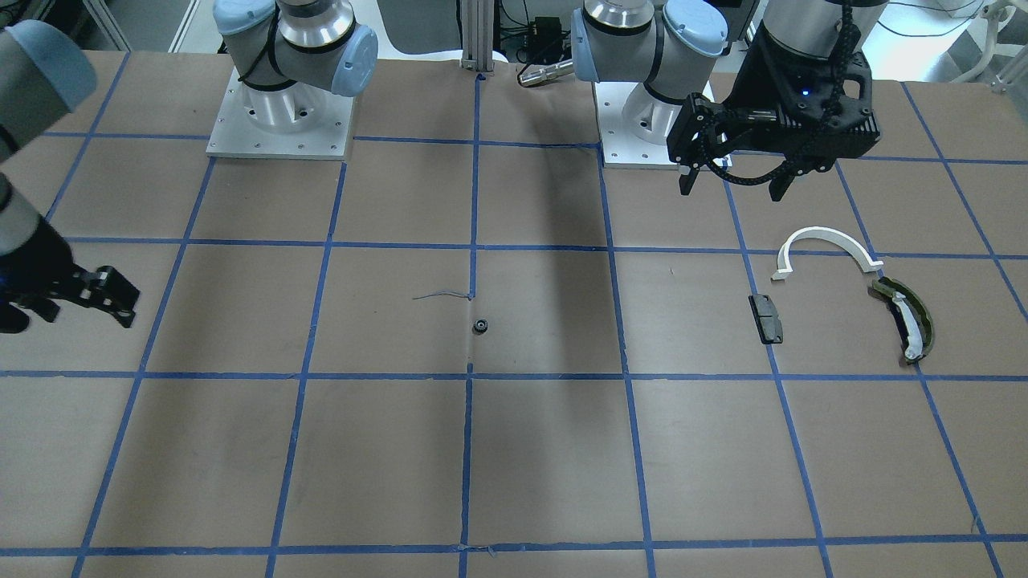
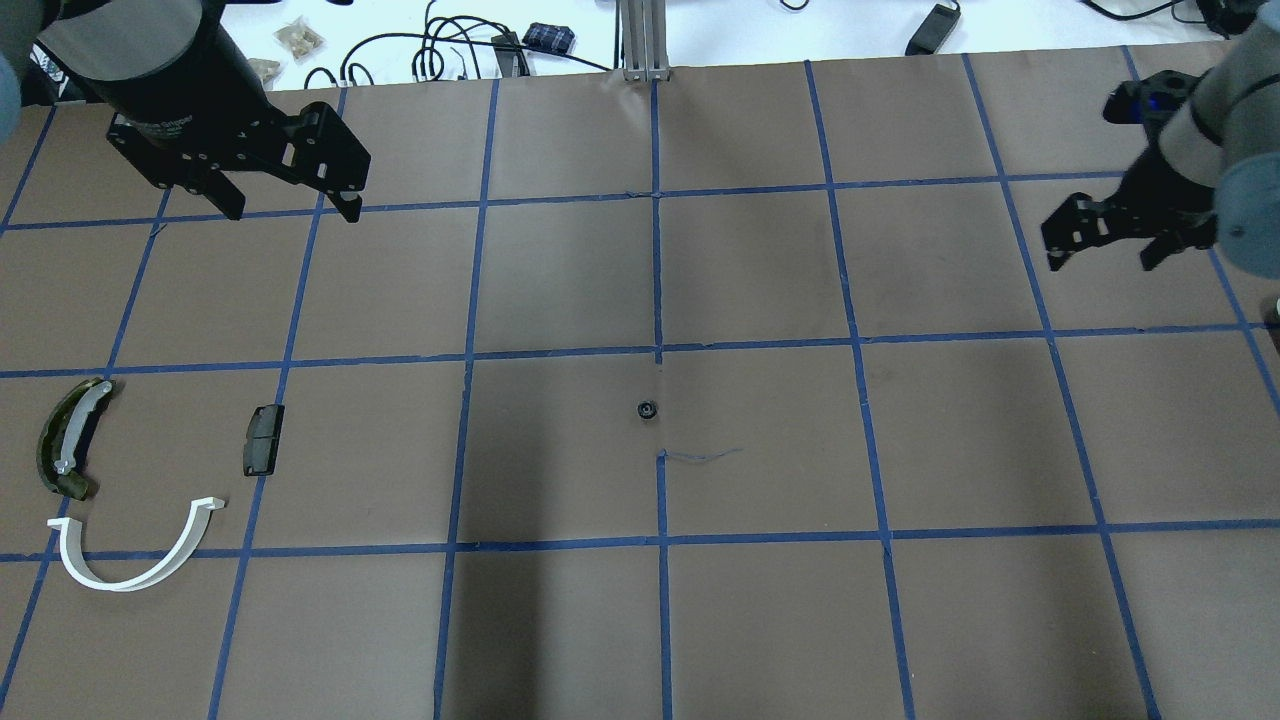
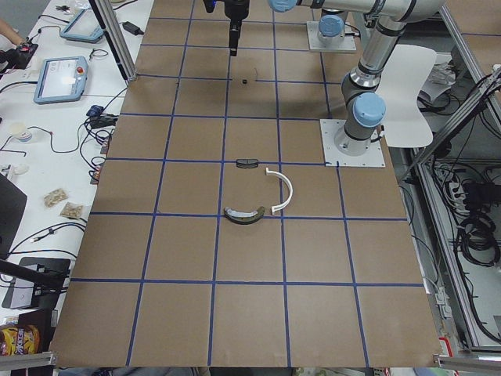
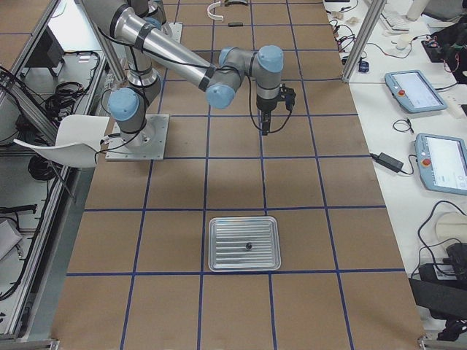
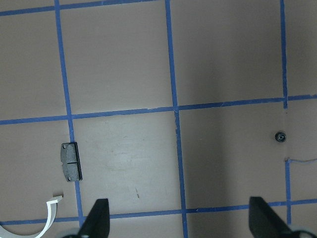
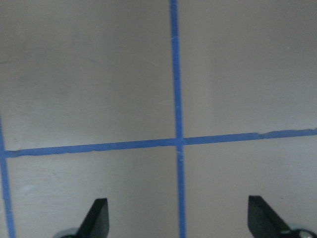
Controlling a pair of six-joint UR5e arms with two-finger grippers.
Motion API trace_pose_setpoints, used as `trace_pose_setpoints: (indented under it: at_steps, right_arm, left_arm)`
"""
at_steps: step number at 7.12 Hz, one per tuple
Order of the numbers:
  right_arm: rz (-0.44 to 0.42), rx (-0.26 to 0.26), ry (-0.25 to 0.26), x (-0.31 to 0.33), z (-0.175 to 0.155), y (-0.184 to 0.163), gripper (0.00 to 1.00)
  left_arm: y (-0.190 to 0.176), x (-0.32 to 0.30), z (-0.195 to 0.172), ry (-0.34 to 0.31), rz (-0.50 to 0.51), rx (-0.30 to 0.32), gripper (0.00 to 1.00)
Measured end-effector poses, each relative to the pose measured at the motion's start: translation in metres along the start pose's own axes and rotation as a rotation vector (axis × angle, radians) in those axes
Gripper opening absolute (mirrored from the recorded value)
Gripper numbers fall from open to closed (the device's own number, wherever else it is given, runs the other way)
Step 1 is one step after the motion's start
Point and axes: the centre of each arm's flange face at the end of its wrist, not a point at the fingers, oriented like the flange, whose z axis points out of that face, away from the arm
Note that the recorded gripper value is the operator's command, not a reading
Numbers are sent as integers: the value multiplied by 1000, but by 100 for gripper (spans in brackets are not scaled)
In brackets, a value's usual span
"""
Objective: Place bearing gear from tray to pile
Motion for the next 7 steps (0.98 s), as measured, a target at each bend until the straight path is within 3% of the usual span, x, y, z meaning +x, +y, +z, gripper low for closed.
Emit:
trace_pose_setpoints:
  at_steps: [3, 5, 7]
  right_arm:
    - [-79, 0, 22, 175, 7, 28, 99]
    - [-120, -15, 11, 277, 42, 19, 95]
    - [-124, -35, -11, 333, 87, 7, 93]
  left_arm:
    - [0, 1, 1, 2, 1, -2, 100]
    - [-1, 2, 2, 10, 2, -4, 100]
    - [2, 8, 16, 20, 6, -37, 100]
